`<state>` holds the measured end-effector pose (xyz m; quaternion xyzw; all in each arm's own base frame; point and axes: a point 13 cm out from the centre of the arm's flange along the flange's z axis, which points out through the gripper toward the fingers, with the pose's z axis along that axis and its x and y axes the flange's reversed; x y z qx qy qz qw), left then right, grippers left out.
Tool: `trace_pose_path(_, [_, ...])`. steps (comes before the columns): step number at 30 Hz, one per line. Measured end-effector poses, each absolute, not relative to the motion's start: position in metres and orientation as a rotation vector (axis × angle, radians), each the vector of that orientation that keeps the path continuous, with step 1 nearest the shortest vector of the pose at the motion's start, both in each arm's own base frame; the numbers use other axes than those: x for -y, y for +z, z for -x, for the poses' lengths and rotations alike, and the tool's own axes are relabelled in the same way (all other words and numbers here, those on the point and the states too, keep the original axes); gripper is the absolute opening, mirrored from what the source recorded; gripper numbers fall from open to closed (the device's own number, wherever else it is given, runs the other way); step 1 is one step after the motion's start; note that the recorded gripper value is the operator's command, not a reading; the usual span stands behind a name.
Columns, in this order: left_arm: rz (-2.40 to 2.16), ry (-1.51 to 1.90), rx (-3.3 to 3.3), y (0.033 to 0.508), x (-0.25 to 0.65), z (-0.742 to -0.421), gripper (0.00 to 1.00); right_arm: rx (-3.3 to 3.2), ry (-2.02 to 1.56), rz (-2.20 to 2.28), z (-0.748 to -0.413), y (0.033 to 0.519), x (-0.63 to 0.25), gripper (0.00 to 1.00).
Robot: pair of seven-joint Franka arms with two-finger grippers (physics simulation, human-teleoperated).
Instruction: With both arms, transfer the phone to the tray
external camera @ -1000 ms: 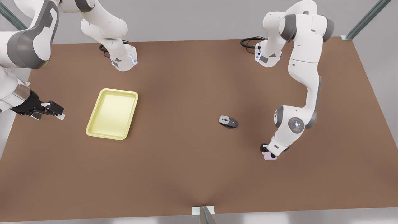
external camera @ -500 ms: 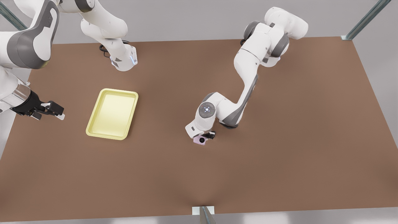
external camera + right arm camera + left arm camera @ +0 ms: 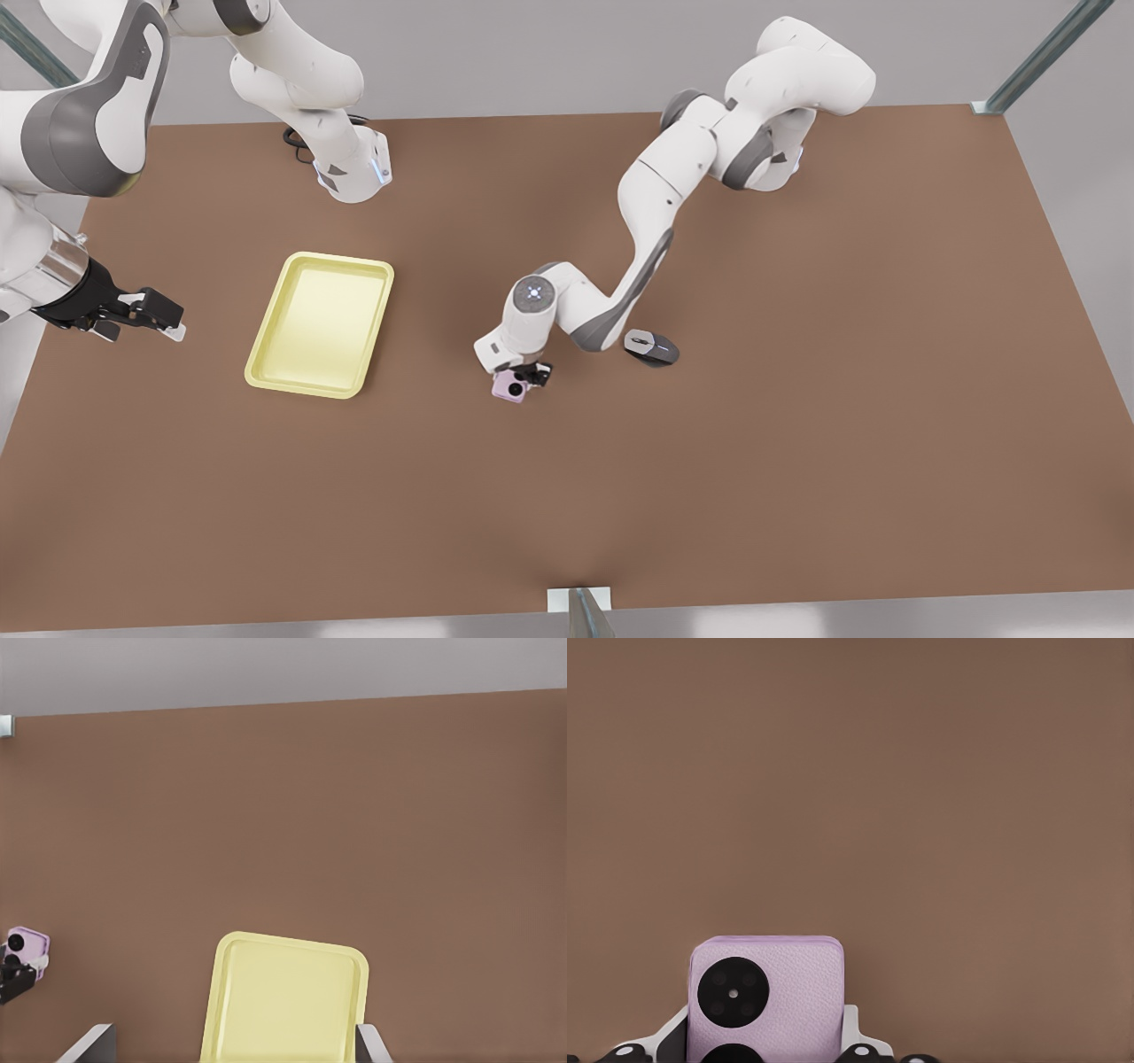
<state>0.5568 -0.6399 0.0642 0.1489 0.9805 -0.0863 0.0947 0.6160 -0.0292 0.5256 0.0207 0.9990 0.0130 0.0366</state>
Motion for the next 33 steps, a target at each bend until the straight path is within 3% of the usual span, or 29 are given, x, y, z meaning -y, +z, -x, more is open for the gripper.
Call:
trace_pose_path(5, [-0.41, -0.274, -2.904, 0.056, 0.643, -0.555, 0.86, -3.067, 0.04, -0.062, -0.616, 0.526, 0.029, 1.0])
trace_pose_path(6, [-0.404, -0.275, -2.906, 0.054, 0.643, -0.555, 0.99, -3.067, 0.04, -0.062, -0.616, 0.526, 0.029, 1.0])
trace_pose_path(10, [-0.382, -0.283, -2.906, 0.055, 0.643, -0.556, 1.0, -3.066, 0.04, -0.062, -0.616, 0.527, 0.029, 1.0])
trace_pose_path(12, [-0.359, -0.283, -2.906, 0.08, 0.639, -0.565, 1.0, -3.069, 0.04, -0.064, -0.611, 0.531, 0.029, 1.0])
trace_pose_path(14, [-0.245, -0.288, -2.926, 0.142, 0.598, -0.608, 1.0, -3.066, 0.037, -0.067, -0.6, 0.545, 0.03, 1.0])
trace_pose_path(16, [0.001, -0.296, -2.946, 0.234, 0.48, -0.693, 1.0, -3.075, 0.036, -0.076, -0.592, 0.551, 0.033, 1.0])
trace_pose_path(18, [0.182, -0.211, -2.964, 0.308, 0.337, -0.74, 1.0, -3.089, 0.036, -0.091, -0.587, 0.551, 0.038, 1.0])
trace_pose_path(20, [0.272, -0.105, -2.986, 0.384, 0.231, -0.726, 1.0, -3.107, 0.045, -0.075, -0.585, 0.547, 0.032, 1.0])
trace_pose_path(23, [0.309, -0.063, -3.045, 0.457, 0.122, -0.652, 1.0, -3.155, 0.06, 0.149, -0.589, 0.524, -0.052, 1.0])
trace_pose_path(26, [0.276, 0.034, -3.092, 0.466, 0.073, -0.599, 1.0, -3.178, 0.051, 0.467, -0.58, 0.485, -0.182, 1.0])
trace_pose_path(33, [0.119, 0.119, -3.195, 0.432, 0.058, -0.607, 1.0, -3.284, -0.039, 0.523, -0.579, 0.343, -0.307, 1.0])
